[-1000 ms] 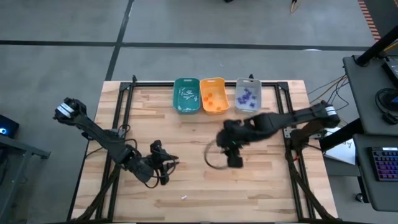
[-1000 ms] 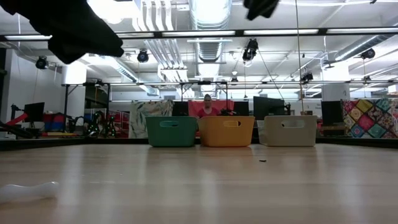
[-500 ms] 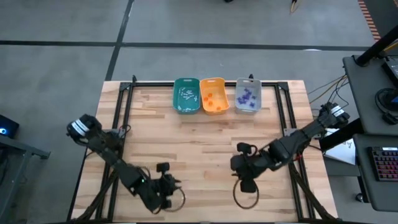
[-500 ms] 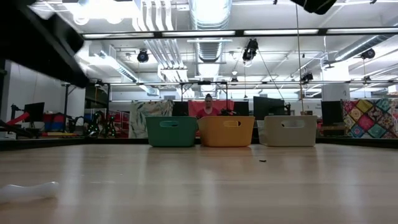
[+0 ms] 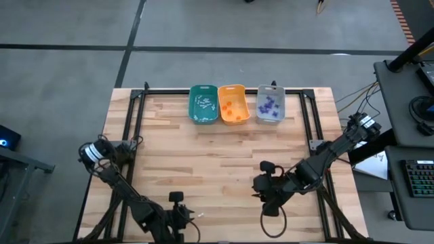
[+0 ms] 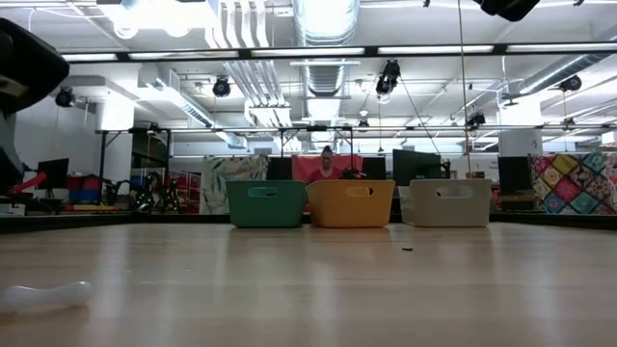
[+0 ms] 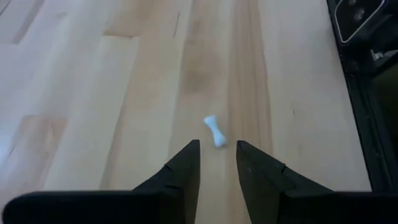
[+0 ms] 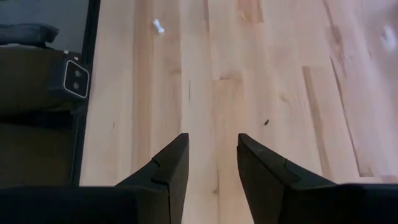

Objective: Sort Halloween decoration
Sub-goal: Put the white bone toy into the blue bin

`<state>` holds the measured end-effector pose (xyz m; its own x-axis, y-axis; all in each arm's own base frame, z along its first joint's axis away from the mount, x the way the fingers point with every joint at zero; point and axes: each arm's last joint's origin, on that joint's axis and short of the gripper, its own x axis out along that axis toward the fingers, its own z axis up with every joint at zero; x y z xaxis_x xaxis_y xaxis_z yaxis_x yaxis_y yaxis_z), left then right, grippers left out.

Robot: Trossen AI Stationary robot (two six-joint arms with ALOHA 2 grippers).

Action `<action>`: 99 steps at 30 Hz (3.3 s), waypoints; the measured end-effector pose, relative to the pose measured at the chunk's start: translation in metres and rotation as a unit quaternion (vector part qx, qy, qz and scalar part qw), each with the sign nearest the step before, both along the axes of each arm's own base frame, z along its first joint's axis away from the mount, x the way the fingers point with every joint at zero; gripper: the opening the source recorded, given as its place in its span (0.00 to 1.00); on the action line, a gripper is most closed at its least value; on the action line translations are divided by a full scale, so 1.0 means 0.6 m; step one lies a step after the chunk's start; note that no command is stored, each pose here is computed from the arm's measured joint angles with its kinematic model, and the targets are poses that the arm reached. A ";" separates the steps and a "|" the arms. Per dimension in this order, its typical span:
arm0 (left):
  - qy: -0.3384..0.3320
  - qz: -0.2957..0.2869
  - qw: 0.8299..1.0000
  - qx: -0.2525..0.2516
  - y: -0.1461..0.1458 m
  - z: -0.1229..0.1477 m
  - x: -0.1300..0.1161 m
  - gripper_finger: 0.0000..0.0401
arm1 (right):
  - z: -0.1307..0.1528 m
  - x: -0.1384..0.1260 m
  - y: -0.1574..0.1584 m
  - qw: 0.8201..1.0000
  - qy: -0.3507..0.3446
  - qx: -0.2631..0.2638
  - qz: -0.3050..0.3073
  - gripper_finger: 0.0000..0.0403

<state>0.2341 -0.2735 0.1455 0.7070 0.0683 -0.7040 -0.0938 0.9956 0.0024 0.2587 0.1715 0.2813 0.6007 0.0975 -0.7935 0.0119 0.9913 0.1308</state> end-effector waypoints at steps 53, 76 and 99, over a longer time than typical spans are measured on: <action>-0.008 0.030 0.999 0.011 -0.010 -0.086 0.035 0.02 | -0.026 -0.003 -0.001 1.000 0.009 -0.002 -0.003 0.28; 0.002 0.024 0.993 0.120 0.061 0.034 0.027 0.00 | -0.071 -0.014 -0.013 0.999 0.022 -0.045 -0.019 0.25; 0.046 -0.014 0.946 0.321 0.293 0.145 0.103 0.00 | -0.060 -0.004 -0.025 0.977 -0.070 -0.192 -0.059 0.20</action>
